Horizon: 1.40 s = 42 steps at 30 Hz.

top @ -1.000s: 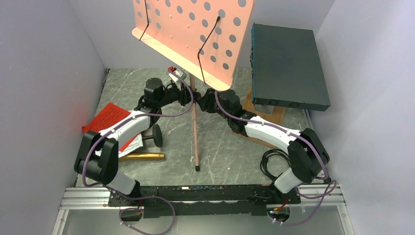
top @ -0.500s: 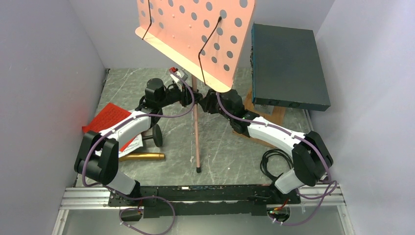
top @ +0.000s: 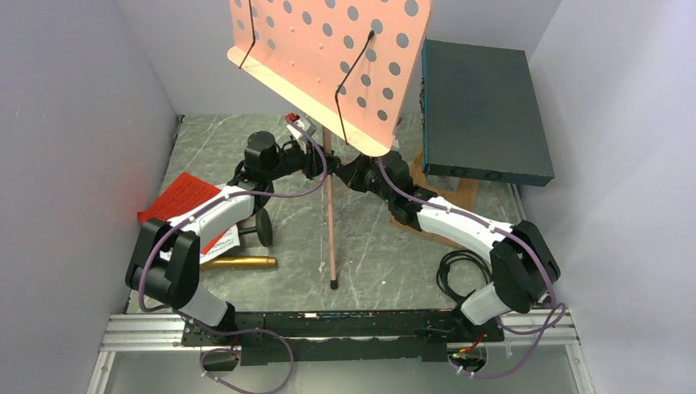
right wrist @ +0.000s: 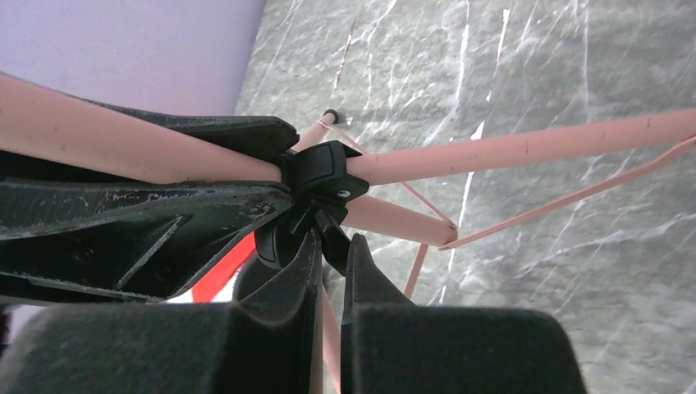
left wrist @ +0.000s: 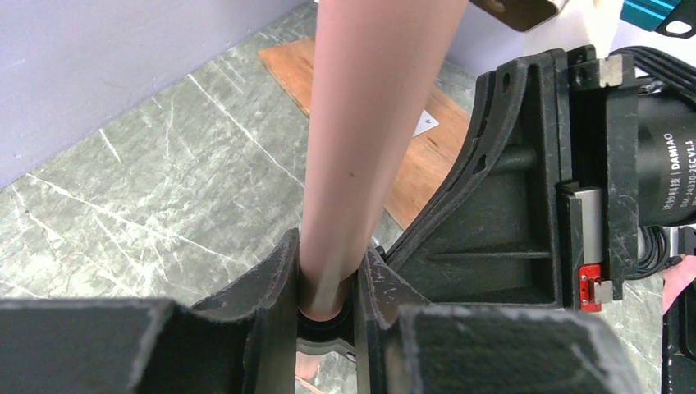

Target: Set up the instrument practice props

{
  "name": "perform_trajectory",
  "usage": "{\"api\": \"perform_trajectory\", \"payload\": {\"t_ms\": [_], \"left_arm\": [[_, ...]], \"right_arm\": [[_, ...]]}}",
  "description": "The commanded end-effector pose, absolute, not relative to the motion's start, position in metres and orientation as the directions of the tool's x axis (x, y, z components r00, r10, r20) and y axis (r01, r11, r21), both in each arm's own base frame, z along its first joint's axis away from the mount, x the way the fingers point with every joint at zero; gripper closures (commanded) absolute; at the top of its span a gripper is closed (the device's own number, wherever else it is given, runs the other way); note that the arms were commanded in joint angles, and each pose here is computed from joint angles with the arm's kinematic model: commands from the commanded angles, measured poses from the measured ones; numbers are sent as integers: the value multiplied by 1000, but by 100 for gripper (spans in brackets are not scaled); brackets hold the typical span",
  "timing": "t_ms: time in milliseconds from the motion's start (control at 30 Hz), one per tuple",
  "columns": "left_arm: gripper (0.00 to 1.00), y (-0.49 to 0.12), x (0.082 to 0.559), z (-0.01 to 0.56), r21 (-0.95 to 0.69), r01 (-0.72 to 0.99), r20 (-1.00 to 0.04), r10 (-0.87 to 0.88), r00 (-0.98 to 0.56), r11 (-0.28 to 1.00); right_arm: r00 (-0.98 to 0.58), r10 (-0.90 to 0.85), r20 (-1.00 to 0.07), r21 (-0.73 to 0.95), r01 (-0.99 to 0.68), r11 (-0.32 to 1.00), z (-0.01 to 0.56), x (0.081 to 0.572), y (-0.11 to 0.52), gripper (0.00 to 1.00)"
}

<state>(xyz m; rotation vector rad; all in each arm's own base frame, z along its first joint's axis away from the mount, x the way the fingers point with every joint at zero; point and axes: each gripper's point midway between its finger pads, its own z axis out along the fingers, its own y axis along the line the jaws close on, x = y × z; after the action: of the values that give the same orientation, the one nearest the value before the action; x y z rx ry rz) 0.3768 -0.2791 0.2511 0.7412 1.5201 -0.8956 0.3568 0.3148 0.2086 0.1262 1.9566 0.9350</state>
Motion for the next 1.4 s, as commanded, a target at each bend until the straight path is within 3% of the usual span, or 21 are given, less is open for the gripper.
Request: {"api": "perform_trajectory", "payload": {"t_ms": [0, 100, 200, 300, 400, 533, 600, 667, 800, 1067, 1367], "left_arm": [[100, -290, 359, 293, -195, 892, -979, -138, -151, 407], [100, -293, 358, 291, -211, 895, -976, -140, -168, 392], [100, -292, 358, 290, -207, 894, -977, -138, -165, 398], [100, -291, 358, 293, -198, 895, -979, -133, -156, 401], [100, -290, 358, 293, -188, 893, -981, -130, -147, 409], [100, -292, 360, 289, -208, 892, -977, -132, -168, 401], [100, -293, 359, 289, -213, 893, -975, -137, -172, 395], [100, -293, 358, 288, -211, 893, -976, -134, -171, 397], [100, -292, 358, 288, -189, 892, -981, -117, -153, 411], [100, -292, 358, 289, -188, 893, -981, -117, -153, 409], [100, -293, 356, 294, -191, 896, -980, -127, -152, 400]], "right_arm": [[-480, 609, -631, 699, -12, 715, 187, 386, 264, 90], [-461, 583, -669, 685, -76, 725, 199, 387, 265, 78], [-419, 485, -768, 602, -211, 770, 220, 383, 267, 59], [-373, 319, -871, 467, -429, 773, 238, 365, 276, 37], [-288, 194, -938, 329, -563, 758, 251, 348, 276, 25], [-116, -22, -993, 65, -699, 712, 250, 333, 274, 23], [92, -107, -990, -138, -782, 608, 254, 319, 281, 23], [339, -176, -924, -382, -809, 446, 251, 297, 290, 23], [632, -223, -742, -666, -659, 348, 258, 294, 294, 24], [812, -398, -427, -904, -386, 182, 251, 323, 300, 35], [832, -429, -353, -935, -326, 138, 249, 337, 311, 38]]}}
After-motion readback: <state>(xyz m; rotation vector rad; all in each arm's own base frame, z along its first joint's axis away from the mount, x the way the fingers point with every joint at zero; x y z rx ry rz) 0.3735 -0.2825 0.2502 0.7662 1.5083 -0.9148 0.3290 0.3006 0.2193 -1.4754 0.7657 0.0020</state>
